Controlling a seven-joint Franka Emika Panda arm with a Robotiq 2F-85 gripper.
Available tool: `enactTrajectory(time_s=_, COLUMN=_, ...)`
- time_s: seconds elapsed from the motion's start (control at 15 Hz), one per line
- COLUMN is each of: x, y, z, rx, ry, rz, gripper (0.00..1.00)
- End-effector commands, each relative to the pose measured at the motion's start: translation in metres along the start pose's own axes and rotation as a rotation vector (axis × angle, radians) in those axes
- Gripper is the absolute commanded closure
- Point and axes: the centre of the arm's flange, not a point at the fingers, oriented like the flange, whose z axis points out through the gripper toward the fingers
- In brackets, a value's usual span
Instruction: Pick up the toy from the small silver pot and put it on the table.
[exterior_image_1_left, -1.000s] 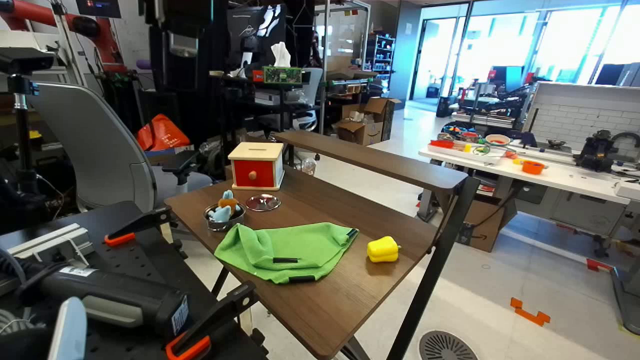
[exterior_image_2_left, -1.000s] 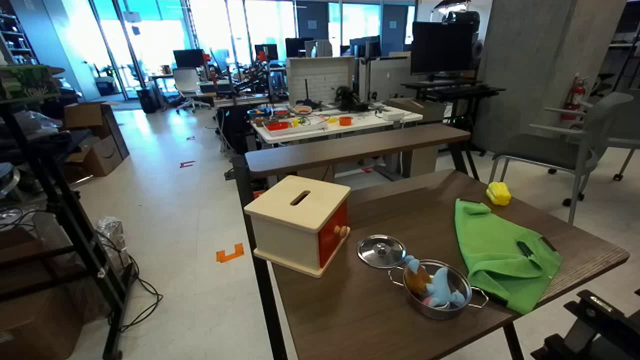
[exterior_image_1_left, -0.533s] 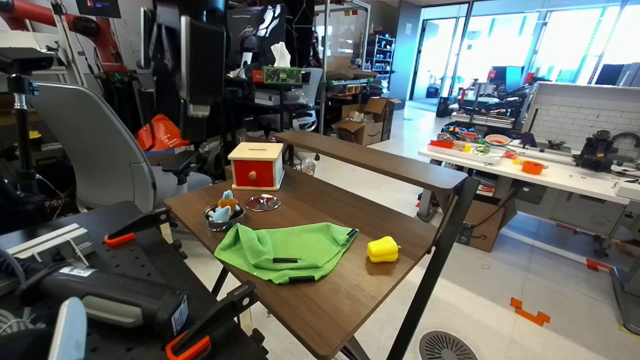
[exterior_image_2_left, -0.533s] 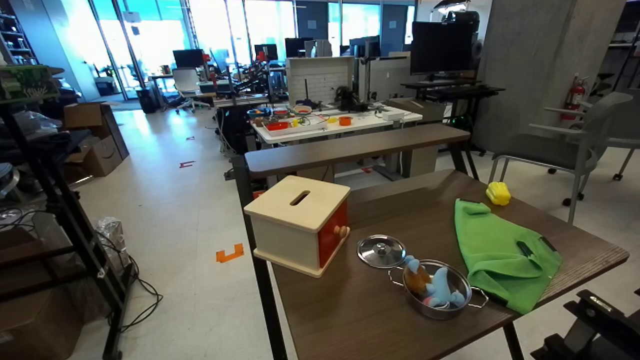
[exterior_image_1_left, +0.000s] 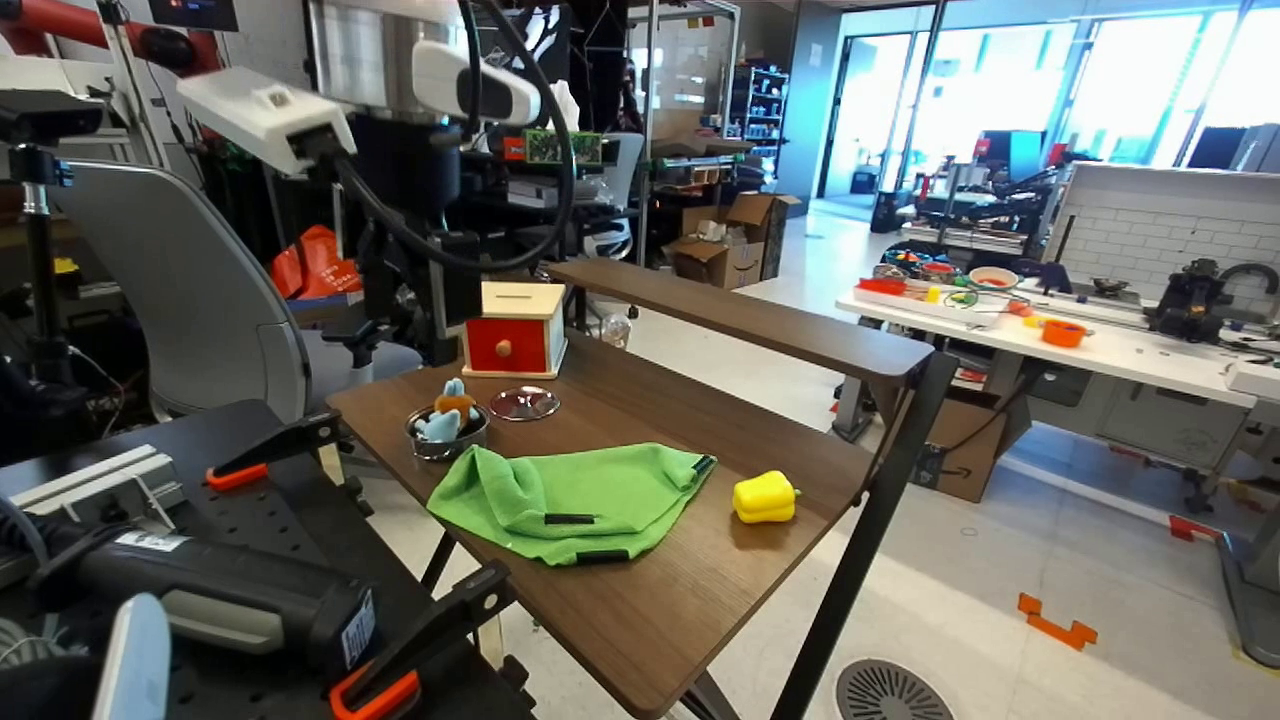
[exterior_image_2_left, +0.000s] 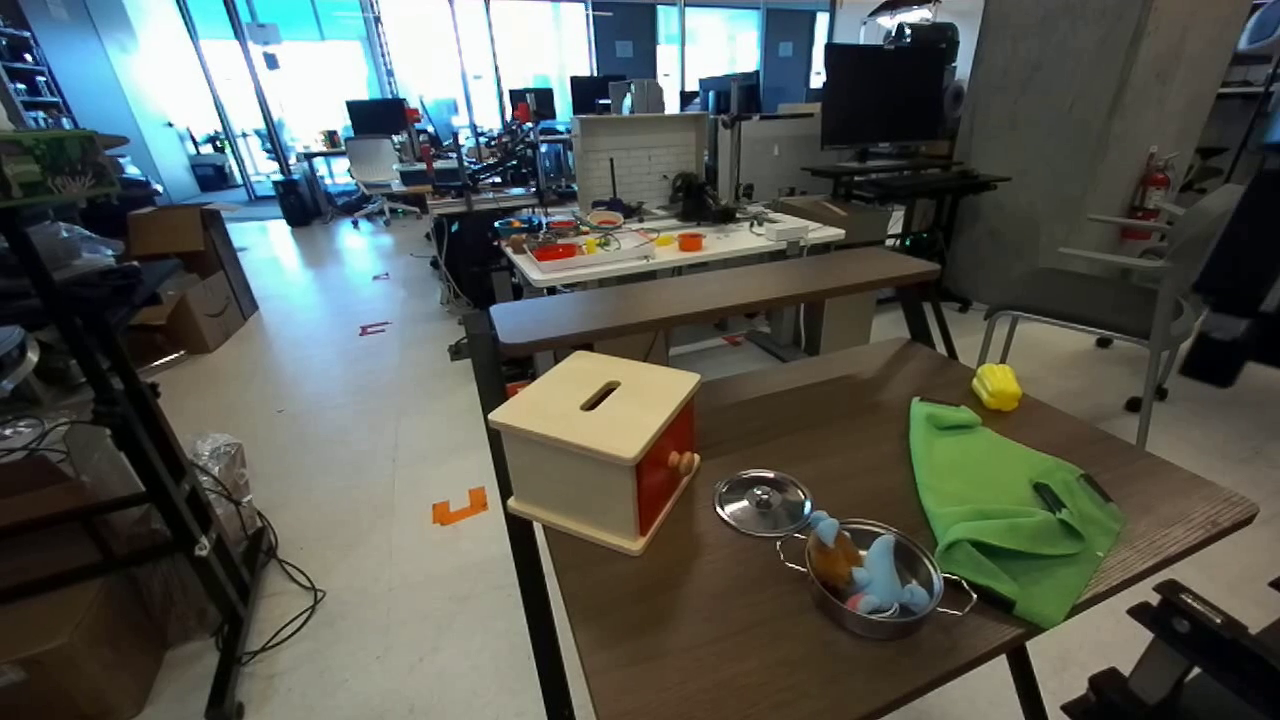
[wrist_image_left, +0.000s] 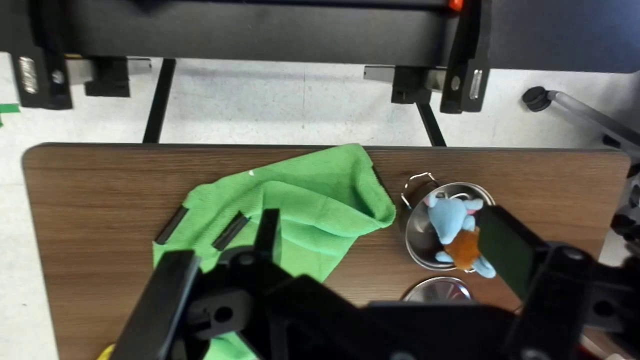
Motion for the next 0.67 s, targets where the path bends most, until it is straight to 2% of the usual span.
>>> enactTrajectory(time_s=0.0, x=0.045, y=-0.034, z=0.046, rx=0.055, ry=0.053, rz=-0.068, gripper=0.0)
enactTrajectory(time_s=0.27, x=0.072, y=-0.077, z=0.081, rx=0.12, ry=0.116, rz=-0.121, gripper=0.0)
enactTrajectory(time_s=0.6, x=0.102, y=-0.114, z=0.137, rx=0.157, ry=0.095, rz=-0.155, gripper=0.0)
